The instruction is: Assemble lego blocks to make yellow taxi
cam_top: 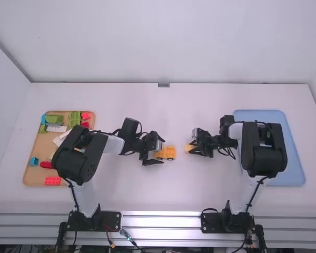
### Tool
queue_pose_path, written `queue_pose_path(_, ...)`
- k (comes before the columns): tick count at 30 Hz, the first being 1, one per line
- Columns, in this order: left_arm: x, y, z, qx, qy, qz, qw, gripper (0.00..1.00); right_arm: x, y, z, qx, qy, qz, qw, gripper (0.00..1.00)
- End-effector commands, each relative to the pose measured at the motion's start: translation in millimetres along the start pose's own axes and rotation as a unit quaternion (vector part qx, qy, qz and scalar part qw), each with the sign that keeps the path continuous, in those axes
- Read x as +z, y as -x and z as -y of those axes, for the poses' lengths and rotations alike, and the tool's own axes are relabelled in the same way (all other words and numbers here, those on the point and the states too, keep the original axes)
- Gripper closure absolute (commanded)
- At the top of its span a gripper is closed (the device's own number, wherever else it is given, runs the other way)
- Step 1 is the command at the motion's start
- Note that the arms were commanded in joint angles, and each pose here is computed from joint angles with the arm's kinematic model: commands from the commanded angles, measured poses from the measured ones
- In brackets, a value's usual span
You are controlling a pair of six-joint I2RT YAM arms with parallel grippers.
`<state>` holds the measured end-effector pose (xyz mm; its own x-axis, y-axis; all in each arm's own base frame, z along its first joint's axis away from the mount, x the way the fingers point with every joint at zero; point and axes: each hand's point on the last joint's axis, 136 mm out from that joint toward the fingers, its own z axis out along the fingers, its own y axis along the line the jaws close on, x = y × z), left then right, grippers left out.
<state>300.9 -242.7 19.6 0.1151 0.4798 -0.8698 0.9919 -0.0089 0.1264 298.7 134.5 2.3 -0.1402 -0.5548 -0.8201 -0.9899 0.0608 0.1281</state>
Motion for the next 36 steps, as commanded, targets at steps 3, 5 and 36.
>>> queue_pose_path(3,8,-12,7,-0.009,-0.006,0.004,1.000,0.01,-4,45,-10,-0.077,0.025,0.044,0.996,0.71)
queue_pose_path(5,11,-15,3,-0.025,-0.002,0.007,1.000,0.01,0,50,-14,-0.086,0.032,0.044,0.995,0.71)
queue_pose_path(36,37,-28,0,-0.056,-0.007,-0.011,0.998,0.57,77,50,-24,-0.043,0.022,-0.026,0.998,0.76)
